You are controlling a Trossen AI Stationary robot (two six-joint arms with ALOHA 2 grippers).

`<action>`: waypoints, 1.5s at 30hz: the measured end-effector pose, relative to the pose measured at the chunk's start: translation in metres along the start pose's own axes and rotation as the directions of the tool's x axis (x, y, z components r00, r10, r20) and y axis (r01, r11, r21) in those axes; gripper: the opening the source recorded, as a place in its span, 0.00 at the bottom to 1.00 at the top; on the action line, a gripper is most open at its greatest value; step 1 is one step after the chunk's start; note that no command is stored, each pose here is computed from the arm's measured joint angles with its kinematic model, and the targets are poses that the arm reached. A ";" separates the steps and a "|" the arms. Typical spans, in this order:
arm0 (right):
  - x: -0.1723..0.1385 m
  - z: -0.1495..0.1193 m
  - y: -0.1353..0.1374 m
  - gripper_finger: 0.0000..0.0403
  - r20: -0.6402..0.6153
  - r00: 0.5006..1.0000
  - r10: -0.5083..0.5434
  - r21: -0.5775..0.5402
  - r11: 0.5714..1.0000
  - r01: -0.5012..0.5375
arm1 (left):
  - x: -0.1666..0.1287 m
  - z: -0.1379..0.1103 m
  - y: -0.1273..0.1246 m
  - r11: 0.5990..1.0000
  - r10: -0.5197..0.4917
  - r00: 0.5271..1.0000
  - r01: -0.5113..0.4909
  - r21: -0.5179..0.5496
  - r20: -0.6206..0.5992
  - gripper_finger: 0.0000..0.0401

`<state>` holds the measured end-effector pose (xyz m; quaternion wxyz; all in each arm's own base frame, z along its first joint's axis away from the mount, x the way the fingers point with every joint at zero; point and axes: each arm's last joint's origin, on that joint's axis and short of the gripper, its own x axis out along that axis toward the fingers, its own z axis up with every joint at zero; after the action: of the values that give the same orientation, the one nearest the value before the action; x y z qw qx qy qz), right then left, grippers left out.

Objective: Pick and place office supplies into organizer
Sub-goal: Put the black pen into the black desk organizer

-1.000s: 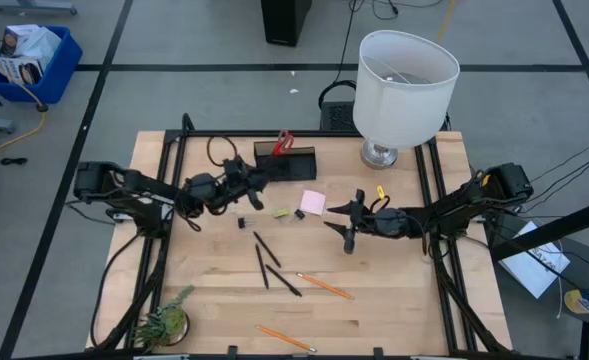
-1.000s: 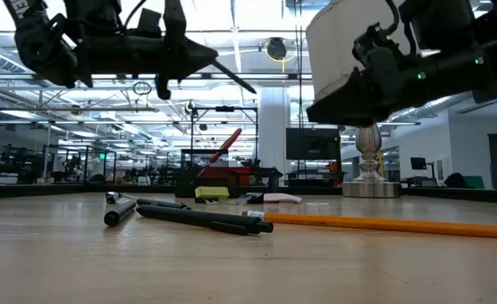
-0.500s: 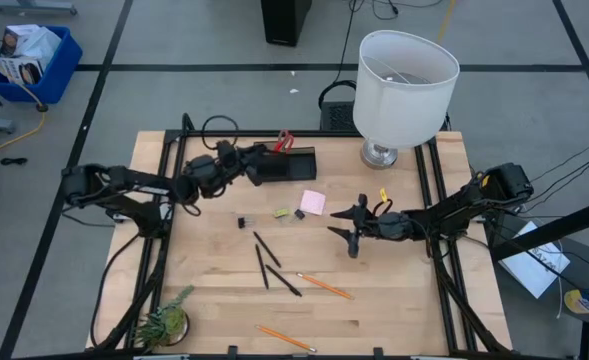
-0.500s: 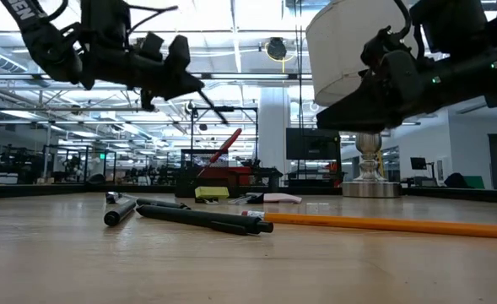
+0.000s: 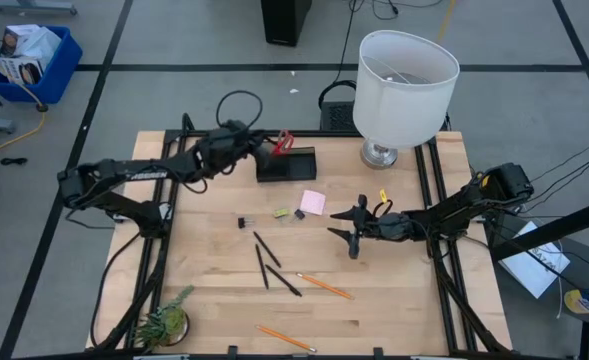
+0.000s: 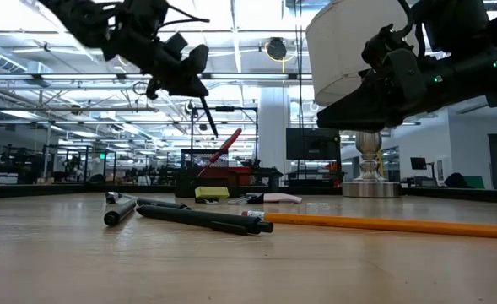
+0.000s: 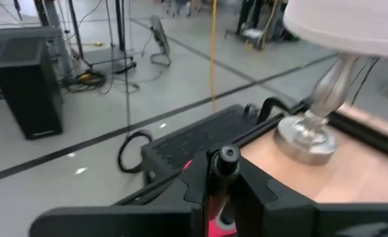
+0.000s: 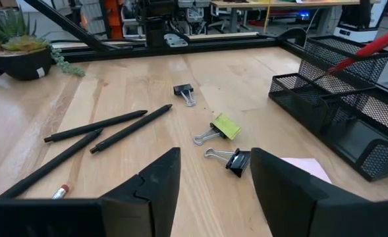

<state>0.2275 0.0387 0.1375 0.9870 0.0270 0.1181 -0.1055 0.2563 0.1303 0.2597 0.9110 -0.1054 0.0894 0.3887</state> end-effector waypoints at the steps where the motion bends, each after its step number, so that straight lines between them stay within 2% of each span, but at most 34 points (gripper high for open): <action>1: 0.000 0.000 0.000 0.43 0.000 1.000 0.001 0.000 1.000 -0.001 | 0.000 0.005 -0.001 1.000 0.009 1.000 -0.009 0.016 -0.010 0.09; 5: 0.000 0.000 0.000 0.43 0.000 1.000 0.001 0.000 1.000 -0.001 | 0.000 0.018 0.001 0.994 0.106 0.992 -0.103 0.043 -0.071 0.09; 7: 0.000 0.000 0.000 0.43 0.000 1.000 0.001 -0.001 1.000 -0.001 | 0.000 0.019 0.004 0.993 0.120 0.987 -0.117 0.034 -0.103 0.09; 11: 0.000 0.000 0.000 0.43 0.000 1.000 0.001 0.000 1.000 -0.001 | 0.002 0.018 0.010 0.995 0.099 0.987 -0.099 0.003 -0.125 0.09; 17: 0.000 0.000 0.000 0.42 0.001 1.000 0.001 0.000 1.000 -0.001 | 0.003 0.013 0.018 0.993 0.117 0.978 -0.119 -0.002 -0.170 0.09; 21: 0.000 0.000 0.000 0.42 0.000 1.000 0.001 0.000 1.000 -0.001 | 0.004 0.012 0.018 0.996 0.072 0.980 -0.079 -0.030 -0.188 0.09; 30: 0.000 0.000 0.000 0.42 0.001 1.000 0.000 0.000 1.000 0.000 | 0.026 -0.008 0.024 0.995 0.093 0.960 -0.102 -0.020 -0.263 0.10; 35: 0.000 0.000 0.000 0.42 0.001 1.000 -0.001 0.000 1.000 0.001 | 0.037 -0.016 0.026 0.997 0.057 0.958 -0.072 -0.042 -0.281 0.13; 41: 0.000 0.000 0.000 0.42 0.000 1.000 -0.002 0.000 1.000 0.002 | 0.043 -0.022 0.029 0.995 0.059 0.949 -0.080 -0.055 -0.310 0.10; 45: 0.000 0.000 0.000 0.42 0.000 1.000 -0.002 0.000 1.000 0.002 | 0.042 -0.022 0.028 0.995 0.057 0.949 -0.079 -0.057 -0.310 0.18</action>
<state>0.2276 0.0384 0.1375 0.9869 0.0269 0.1180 -0.1063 0.2627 0.1731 0.2248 0.8677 -0.1929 0.2204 0.4016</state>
